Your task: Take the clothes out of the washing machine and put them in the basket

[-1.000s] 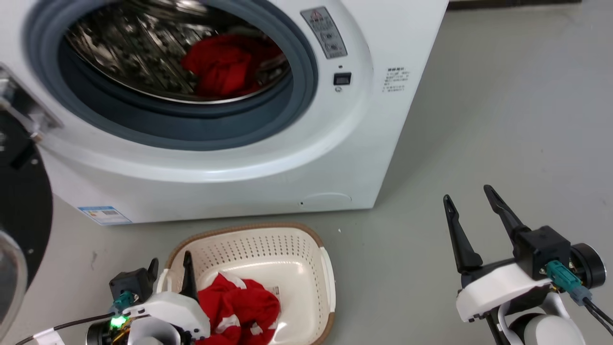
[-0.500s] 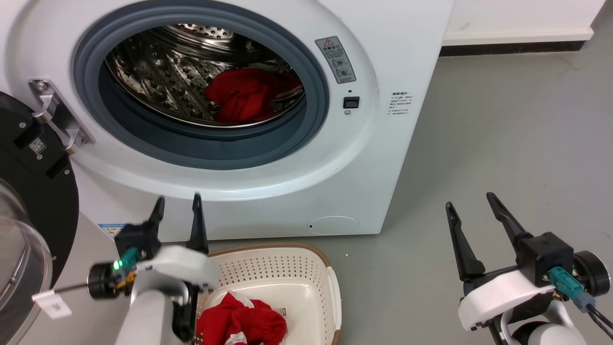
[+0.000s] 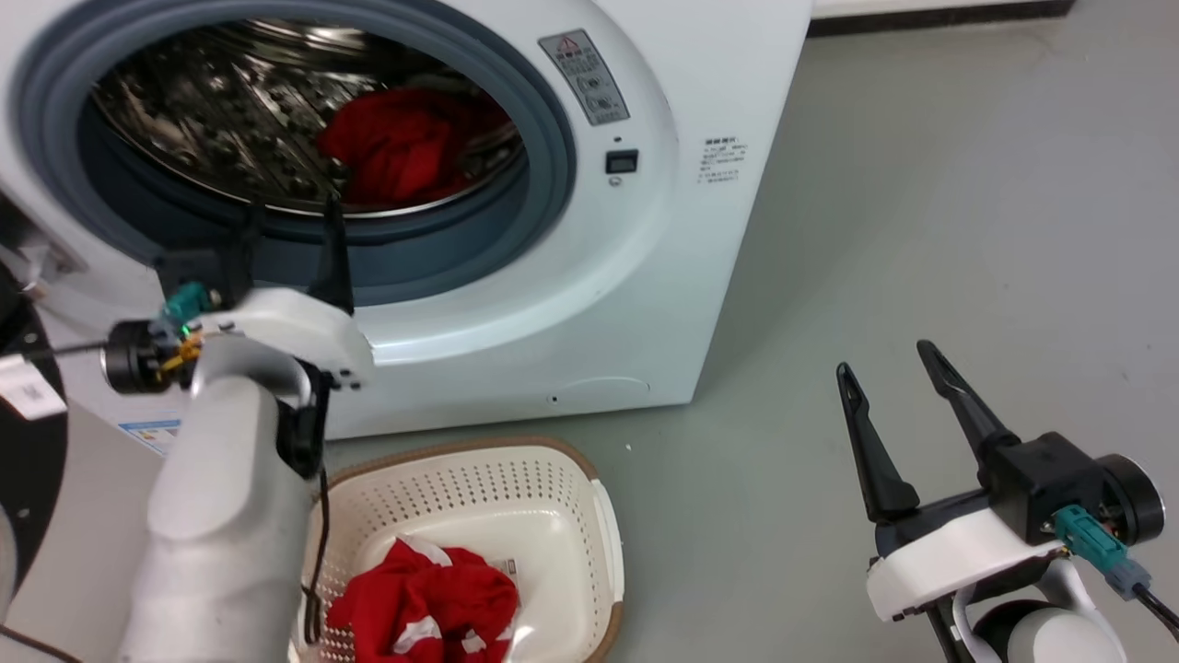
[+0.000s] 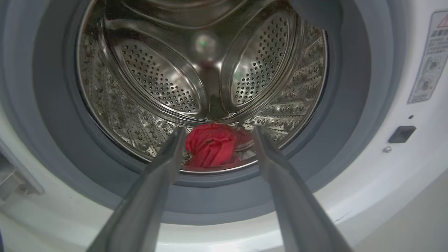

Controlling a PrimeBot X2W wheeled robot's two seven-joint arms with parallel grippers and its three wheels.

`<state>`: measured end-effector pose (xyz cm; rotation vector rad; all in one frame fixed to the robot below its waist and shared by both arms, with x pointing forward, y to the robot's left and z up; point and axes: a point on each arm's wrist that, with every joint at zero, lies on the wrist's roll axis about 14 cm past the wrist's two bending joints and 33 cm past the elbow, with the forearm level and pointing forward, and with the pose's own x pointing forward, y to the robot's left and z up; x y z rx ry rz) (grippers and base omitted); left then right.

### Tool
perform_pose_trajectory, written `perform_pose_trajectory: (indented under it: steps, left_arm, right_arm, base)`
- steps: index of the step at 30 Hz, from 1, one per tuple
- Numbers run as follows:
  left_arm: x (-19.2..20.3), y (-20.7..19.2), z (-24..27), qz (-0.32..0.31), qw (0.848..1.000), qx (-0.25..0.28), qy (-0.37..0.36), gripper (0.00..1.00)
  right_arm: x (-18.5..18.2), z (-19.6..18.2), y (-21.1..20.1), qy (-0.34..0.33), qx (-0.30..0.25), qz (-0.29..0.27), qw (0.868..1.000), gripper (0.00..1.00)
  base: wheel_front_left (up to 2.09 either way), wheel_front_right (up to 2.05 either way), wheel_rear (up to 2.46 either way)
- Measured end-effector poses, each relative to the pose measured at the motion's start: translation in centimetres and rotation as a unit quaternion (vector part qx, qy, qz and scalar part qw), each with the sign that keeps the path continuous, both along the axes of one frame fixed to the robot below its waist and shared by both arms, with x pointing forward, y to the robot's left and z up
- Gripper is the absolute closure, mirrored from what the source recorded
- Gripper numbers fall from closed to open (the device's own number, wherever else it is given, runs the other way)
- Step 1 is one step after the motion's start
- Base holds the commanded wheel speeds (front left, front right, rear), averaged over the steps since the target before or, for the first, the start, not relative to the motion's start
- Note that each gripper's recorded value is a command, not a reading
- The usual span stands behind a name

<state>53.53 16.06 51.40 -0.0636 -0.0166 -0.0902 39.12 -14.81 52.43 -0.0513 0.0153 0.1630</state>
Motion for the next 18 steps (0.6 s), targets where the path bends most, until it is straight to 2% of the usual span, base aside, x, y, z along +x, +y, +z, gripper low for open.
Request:
perform_pose_trajectory:
  steps: [14, 18]
  left_arm:
    - [11.1, 0.1, -5.3, -0.006, 0.996, 0.031, 0.081, 0.0]
    - [13.1, -0.1, -7.0, -0.01, 0.994, 0.04, 0.099, 0.0]
  right_arm:
    - [3.9, -4.8, -0.3, 0.045, 0.002, 0.0, 0.999, 0.0]
    - [4.5, -6.4, -0.3, 0.06, 0.004, 0.0, 0.998, 0.0]
  base:
    - [0.0, 0.0, 0.0]
    - [0.0, 0.0, 0.0]
